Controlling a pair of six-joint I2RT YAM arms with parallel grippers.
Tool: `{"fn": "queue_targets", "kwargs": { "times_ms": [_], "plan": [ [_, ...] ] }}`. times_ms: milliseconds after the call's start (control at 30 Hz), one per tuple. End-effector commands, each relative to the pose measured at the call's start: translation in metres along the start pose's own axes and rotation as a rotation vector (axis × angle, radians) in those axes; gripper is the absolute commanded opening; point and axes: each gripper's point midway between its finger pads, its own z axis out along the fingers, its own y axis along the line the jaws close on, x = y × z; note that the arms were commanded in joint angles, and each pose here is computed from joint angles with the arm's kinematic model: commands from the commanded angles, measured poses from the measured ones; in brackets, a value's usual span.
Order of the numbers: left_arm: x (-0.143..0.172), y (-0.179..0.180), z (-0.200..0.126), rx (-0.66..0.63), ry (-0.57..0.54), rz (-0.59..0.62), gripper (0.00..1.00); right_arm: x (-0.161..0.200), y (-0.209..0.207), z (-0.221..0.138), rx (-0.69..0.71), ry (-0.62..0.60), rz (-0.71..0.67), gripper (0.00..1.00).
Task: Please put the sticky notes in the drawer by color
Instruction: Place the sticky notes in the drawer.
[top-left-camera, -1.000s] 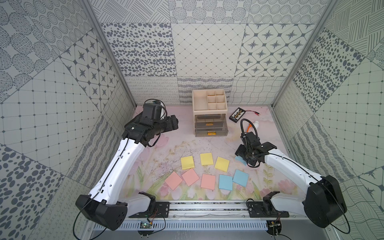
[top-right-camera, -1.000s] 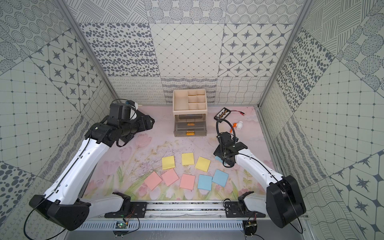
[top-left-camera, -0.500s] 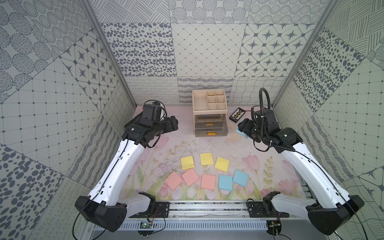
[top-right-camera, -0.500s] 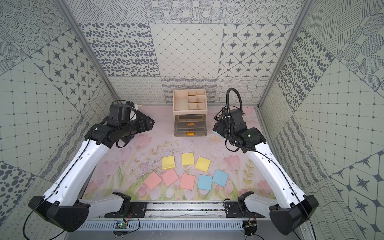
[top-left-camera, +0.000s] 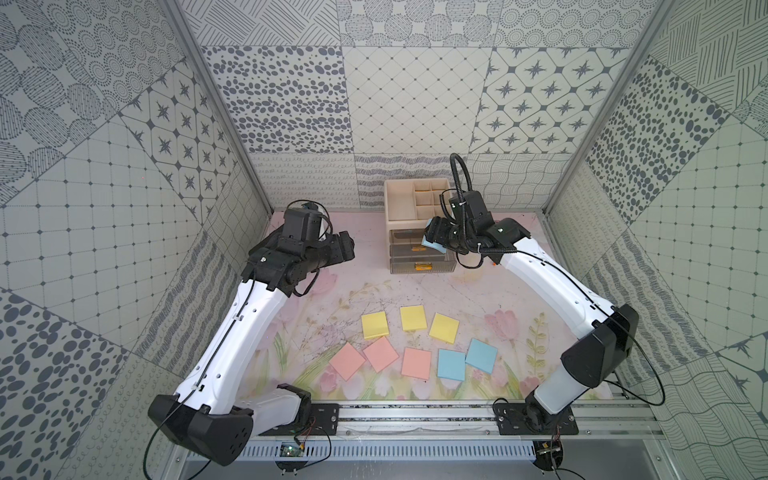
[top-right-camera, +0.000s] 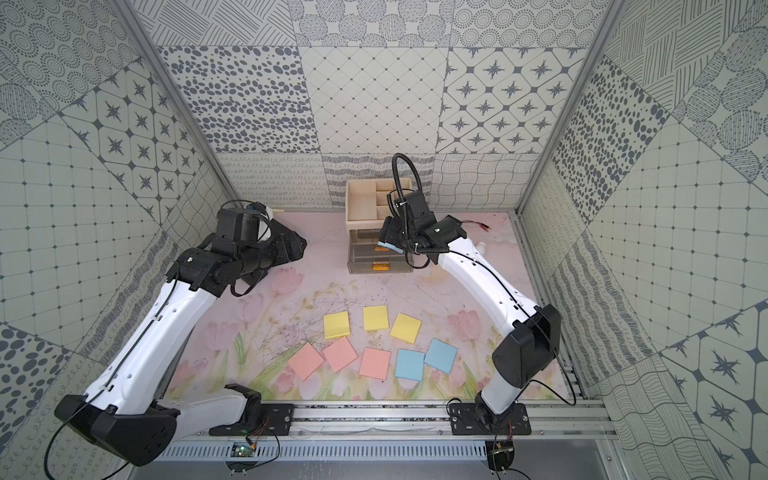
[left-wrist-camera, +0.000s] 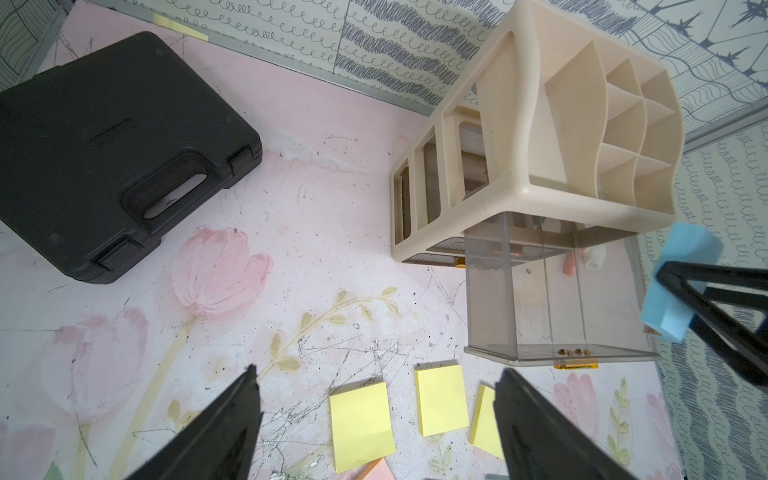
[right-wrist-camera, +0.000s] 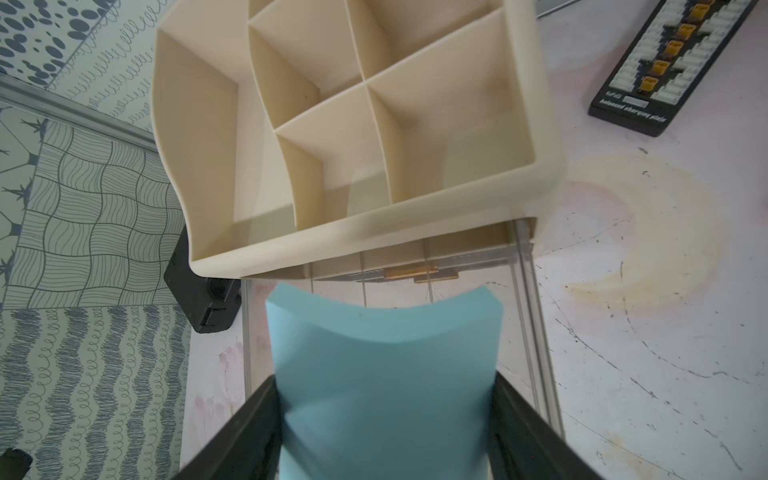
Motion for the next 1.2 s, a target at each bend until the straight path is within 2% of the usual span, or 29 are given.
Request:
{"fn": "queue_targets", "kwargs": {
  "times_ms": [0, 267, 467, 700, 1000, 1167],
  "plan": [
    [-0.002, 0.009, -0.006, -0.038, -0.011, 0.005, 0.90, -0.021, 0.027, -0.008, -0.081, -0.069, -0.033, 0.74],
    [-0.002, 0.008, -0.007, -0.036, -0.010, 0.012, 0.90, -0.011, 0.030, 0.016, -0.068, -0.017, -0.052, 0.75],
    [-0.003, 0.009, -0.011, -0.038, -0.019, 0.014, 0.90, -0.004, 0.029, 0.015, -0.046, -0.021, -0.077, 0.75],
    [-0.005, 0.008, -0.015, -0.037, -0.026, 0.017, 0.90, -0.005, 0.031, 0.013, -0.045, -0.022, -0.093, 0.85],
    [-0.009, 0.006, -0.020, -0.026, -0.038, 0.014, 0.91, -0.018, 0.034, -0.002, -0.043, -0.070, -0.113, 0.88],
    [-0.010, 0.005, -0.022, -0.024, -0.042, 0.019, 0.91, -0.036, 0.033, -0.037, -0.018, -0.133, -0.142, 0.89]
  ]
}}
